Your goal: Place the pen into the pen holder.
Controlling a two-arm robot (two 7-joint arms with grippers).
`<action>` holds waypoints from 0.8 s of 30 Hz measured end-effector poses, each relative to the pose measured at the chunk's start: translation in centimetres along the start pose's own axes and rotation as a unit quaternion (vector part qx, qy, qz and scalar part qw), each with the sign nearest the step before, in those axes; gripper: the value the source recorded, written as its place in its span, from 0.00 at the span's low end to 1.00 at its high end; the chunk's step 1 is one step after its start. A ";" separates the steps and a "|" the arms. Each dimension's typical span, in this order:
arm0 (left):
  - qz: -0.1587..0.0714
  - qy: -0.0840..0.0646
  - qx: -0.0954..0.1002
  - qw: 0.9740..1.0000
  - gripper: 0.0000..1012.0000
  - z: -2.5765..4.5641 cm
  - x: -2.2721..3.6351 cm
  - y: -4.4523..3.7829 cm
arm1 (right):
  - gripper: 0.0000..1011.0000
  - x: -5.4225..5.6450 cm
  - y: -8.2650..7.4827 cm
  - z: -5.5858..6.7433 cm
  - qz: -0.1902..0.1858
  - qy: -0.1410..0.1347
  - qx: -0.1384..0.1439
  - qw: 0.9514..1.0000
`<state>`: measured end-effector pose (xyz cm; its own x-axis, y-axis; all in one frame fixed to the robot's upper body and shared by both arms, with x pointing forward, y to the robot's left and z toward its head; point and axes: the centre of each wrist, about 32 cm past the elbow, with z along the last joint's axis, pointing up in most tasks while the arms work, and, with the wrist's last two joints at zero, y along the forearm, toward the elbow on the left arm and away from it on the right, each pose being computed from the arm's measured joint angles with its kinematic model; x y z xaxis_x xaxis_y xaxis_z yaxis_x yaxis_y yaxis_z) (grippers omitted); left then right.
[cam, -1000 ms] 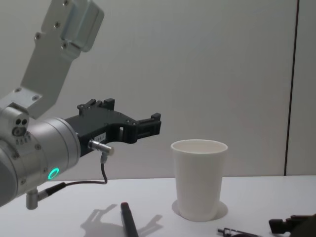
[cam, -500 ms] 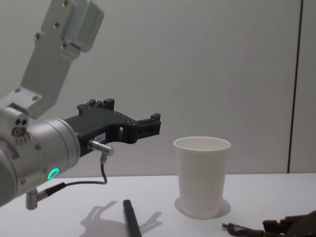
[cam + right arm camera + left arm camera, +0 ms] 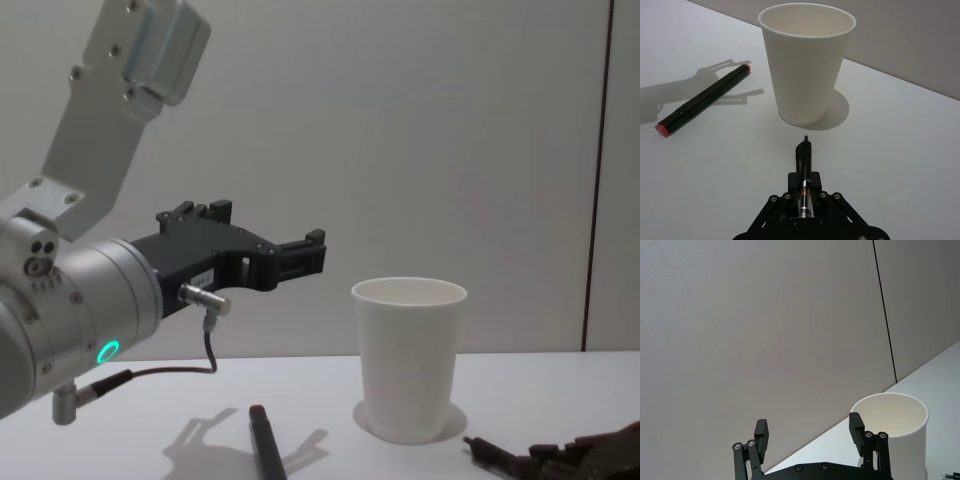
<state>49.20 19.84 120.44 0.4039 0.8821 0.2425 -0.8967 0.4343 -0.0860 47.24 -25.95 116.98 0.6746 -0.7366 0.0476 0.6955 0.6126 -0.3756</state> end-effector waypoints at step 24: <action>0.000 0.000 0.000 1.000 0.99 0.00 0.00 0.00 | 0.13 0.7 -0.9 0.4 -0.070 0.023 0.100 0.992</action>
<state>49.20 19.84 120.44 0.4039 0.8821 0.2425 -0.8967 0.4343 -0.0860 47.21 -26.88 117.76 0.5585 -0.8284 0.0428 0.8203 0.5439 -0.1769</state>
